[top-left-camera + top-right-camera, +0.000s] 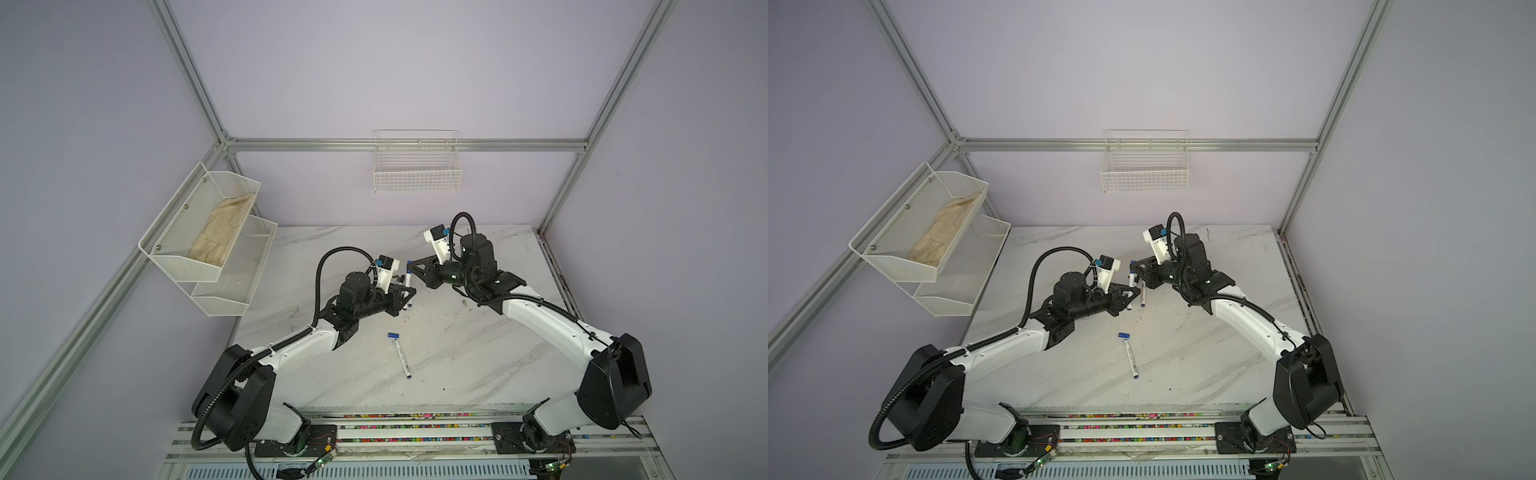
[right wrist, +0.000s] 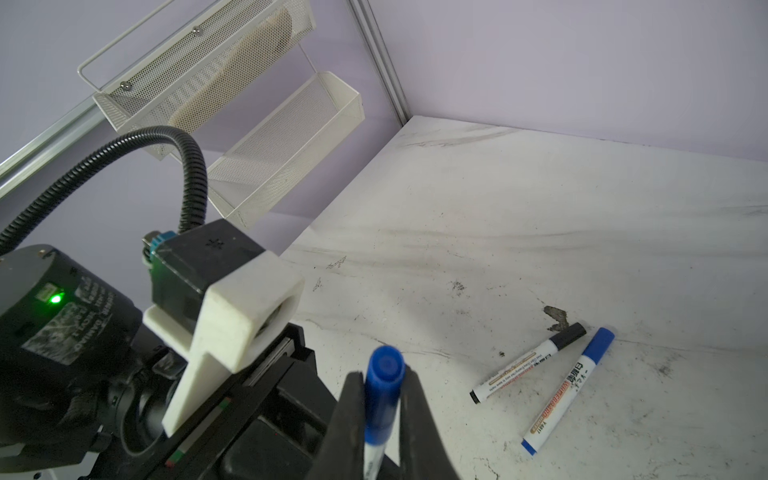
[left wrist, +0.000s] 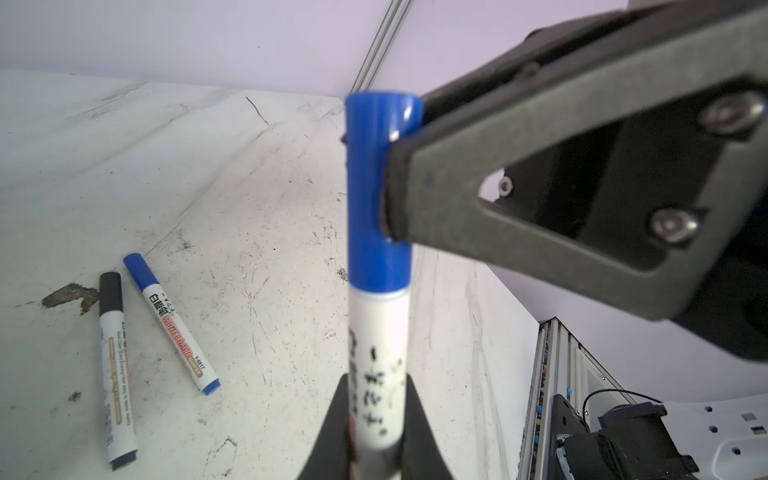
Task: Insert the pens into the pen caps
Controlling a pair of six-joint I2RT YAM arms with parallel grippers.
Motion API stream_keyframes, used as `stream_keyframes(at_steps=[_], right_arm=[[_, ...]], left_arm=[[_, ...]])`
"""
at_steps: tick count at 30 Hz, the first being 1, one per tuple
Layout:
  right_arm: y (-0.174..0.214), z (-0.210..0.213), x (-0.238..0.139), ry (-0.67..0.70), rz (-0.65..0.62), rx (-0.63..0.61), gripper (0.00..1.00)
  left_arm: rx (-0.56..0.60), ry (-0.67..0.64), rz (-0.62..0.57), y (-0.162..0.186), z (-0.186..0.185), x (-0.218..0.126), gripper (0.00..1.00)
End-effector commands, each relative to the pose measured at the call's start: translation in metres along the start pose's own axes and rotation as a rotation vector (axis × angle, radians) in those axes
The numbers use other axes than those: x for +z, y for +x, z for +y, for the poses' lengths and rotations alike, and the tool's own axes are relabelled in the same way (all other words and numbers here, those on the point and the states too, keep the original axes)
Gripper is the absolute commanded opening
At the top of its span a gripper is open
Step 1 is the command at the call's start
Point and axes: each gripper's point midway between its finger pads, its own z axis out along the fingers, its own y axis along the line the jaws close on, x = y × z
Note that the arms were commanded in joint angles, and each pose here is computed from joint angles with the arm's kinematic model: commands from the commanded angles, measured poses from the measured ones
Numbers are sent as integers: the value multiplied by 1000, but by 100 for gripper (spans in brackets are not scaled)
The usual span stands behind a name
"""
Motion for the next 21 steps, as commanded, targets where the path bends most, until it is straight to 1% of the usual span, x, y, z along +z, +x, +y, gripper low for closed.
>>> stream_keyframes(at_steps=[1,5,7,9,12,16,17,19,20,21], right_arm=[[187,-47,-32,223,637,221,0],[189,-47,-29,210,643,232,0],[183,-42,-24,174,622,245,0],[168,-35,-18,132,577,240,0],[136,-23,-12,74,484,196,0],[96,-15,-8,63,381,152,0],[88,-16,-7,72,358,149,4],[74,-17,-5,87,315,140,21],[66,-18,-5,100,289,135,29],[57,-19,-5,113,258,125,34]], left_arm=[[207,-76,-871,-225,-41,-131,0],[291,-151,-817,-227,-39,-125,0],[333,-166,-784,-222,-44,-118,0],[365,-157,-738,-214,-50,-107,0],[347,-118,-675,-195,-52,-88,0],[301,-82,-592,-164,-50,-63,0],[289,-72,-566,-154,-50,-56,0],[261,-48,-520,-135,-50,-44,0],[234,-39,-501,-127,-48,-40,0],[208,-36,-492,-120,-45,-37,0]])
